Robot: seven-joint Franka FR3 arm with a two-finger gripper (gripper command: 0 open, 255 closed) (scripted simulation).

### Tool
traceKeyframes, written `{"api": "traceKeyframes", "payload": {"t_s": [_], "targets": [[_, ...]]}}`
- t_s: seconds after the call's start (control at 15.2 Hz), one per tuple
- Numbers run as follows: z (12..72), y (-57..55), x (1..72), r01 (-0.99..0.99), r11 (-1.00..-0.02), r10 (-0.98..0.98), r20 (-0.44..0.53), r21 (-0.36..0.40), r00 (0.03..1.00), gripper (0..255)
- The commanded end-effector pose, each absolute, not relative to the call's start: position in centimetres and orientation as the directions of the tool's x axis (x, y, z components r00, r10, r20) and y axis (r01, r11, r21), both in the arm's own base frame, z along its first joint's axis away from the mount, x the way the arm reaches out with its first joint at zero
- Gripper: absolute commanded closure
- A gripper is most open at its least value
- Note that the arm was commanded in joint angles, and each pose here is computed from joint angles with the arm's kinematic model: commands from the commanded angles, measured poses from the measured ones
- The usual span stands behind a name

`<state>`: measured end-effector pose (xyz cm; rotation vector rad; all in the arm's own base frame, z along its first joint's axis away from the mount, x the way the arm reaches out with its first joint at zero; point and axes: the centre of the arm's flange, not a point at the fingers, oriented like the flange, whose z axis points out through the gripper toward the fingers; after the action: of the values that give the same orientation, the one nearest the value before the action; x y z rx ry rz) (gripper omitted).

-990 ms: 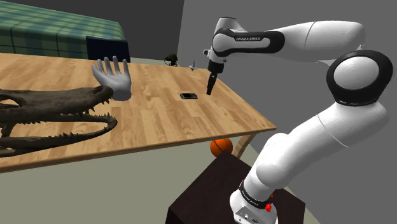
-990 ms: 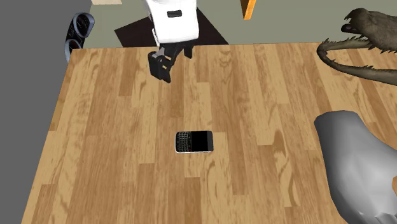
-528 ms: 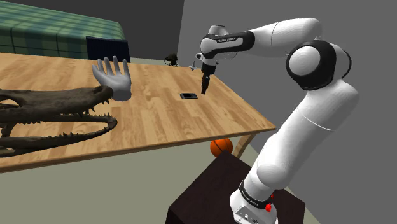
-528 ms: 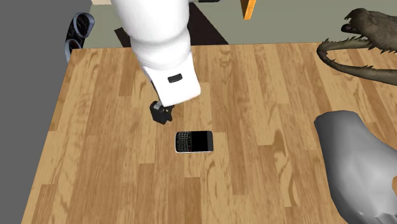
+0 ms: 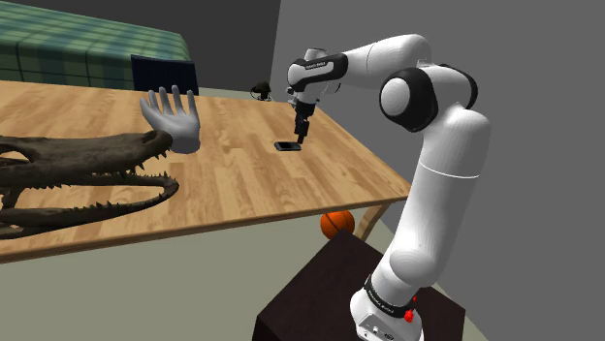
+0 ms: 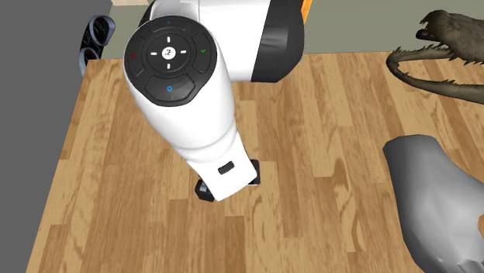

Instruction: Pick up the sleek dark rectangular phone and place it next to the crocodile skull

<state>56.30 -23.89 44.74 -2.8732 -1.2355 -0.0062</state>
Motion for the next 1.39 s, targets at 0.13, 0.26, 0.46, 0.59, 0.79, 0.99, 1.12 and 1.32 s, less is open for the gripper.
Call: {"api": "traceKeyframes", "payload": {"t_s": [0.13, 0.26, 0.46, 0.59, 0.79, 0.99, 1.12, 1.32], "targets": [[42.8, -24.0, 56.6, 0.732, -0.682, 0.732, 0.011, -0.012, 0.682, 0], [41.7, -24.0, 56.6, 0.732, -0.682, 0.732, 0.011, -0.012, 0.682, 0], [40.9, -24.0, 56.6, 0.732, -0.682, 0.732, 0.011, -0.012, 0.682, 0], [40.9, -24.0, 56.6, 0.732, -0.682, 0.732, 0.011, -0.012, 0.682, 0], [40.9, -24.0, 56.6, 0.732, -0.682, 0.732, 0.011, -0.012, 0.682, 0], [40.9, -24.0, 56.6, 0.732, -0.682, 0.732, 0.011, -0.012, 0.682, 255], [40.9, -24.0, 56.6, 0.732, -0.682, 0.732, 0.011, -0.012, 0.682, 255], [40.9, -24.0, 56.6, 0.732, -0.682, 0.732, 0.011, -0.012, 0.682, 255]]}}
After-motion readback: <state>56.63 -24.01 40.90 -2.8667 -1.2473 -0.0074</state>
